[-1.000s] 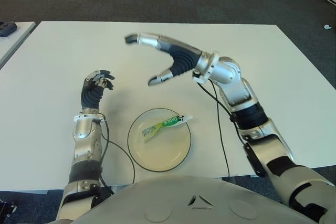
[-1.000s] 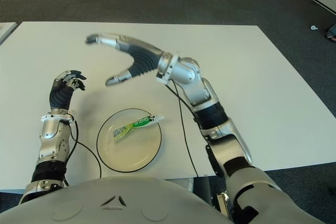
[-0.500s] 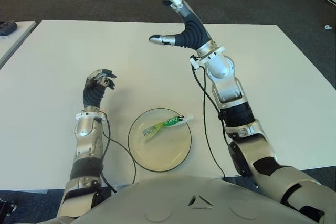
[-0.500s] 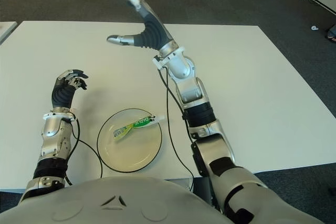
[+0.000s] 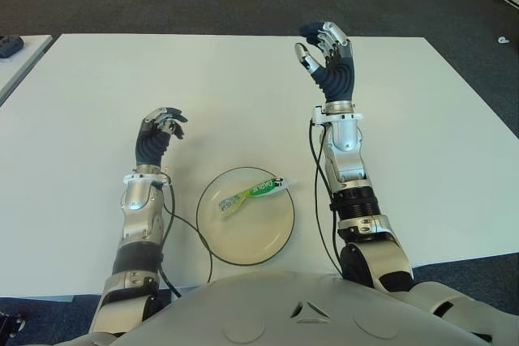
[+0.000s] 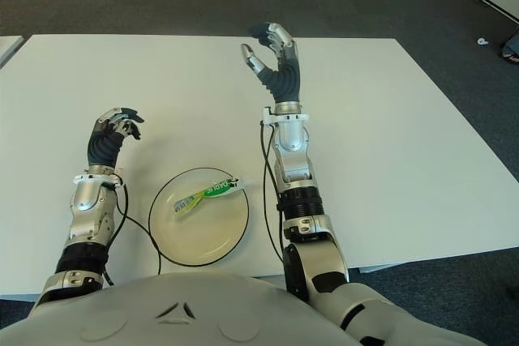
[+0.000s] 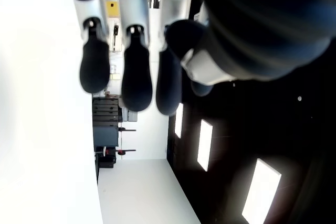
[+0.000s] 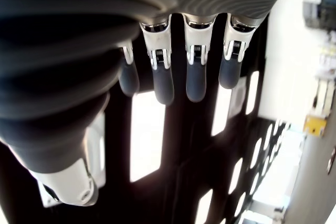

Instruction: Put the toothpaste on the table into the plate.

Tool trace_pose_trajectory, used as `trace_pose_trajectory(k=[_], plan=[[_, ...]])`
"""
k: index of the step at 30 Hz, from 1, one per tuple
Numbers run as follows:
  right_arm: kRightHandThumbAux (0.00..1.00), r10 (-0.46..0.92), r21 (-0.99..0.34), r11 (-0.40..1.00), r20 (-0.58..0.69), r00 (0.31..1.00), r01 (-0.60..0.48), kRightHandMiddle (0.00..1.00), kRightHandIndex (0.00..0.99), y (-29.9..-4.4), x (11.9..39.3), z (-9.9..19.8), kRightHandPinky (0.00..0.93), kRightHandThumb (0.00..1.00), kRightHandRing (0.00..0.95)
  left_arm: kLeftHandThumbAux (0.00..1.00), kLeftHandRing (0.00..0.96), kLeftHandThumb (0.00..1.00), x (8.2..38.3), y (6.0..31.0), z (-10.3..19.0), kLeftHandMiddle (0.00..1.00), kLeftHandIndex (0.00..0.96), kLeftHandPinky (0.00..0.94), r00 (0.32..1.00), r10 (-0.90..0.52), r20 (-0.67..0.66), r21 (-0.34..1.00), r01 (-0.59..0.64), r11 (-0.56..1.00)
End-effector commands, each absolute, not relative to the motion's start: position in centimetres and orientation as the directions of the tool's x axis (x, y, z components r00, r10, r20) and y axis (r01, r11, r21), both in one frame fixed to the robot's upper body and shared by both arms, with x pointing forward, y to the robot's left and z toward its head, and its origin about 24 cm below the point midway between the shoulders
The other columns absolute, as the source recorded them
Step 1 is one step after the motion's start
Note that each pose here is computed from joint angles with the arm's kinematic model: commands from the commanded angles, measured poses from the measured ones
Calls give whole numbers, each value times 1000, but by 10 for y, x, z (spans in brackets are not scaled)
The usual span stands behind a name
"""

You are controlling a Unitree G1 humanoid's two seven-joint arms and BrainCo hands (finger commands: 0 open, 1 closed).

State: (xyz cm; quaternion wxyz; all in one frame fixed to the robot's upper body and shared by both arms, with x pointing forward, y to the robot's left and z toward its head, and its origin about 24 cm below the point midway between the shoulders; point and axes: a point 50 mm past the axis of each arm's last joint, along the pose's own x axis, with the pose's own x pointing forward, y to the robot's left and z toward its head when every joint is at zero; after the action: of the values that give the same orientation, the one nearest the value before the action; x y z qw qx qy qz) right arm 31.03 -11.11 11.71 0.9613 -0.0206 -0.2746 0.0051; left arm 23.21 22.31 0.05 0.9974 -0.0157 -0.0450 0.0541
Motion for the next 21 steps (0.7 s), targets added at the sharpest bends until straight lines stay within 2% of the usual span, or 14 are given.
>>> trace_pose_trajectory(k=[1,8,21], plan=[[731,-10,-35,999,505,863,32,427,423,-115,309,103,323,682,364,672,660,838,235,221,-1,500,431,651,991,107,83,-35,-105,994],[731,-19,-57,997,465,885,51,449,426,-122,299,75,379,688,401,672,658,838,236,218,0,498,433,655,990,109,90,-43,-105,994],[733,21,-79,997,393,919,11,436,424,-120,289,52,380,687,406,671,669,838,236,217,-2,509,428,674,990,115,86,-47,-111,993]])
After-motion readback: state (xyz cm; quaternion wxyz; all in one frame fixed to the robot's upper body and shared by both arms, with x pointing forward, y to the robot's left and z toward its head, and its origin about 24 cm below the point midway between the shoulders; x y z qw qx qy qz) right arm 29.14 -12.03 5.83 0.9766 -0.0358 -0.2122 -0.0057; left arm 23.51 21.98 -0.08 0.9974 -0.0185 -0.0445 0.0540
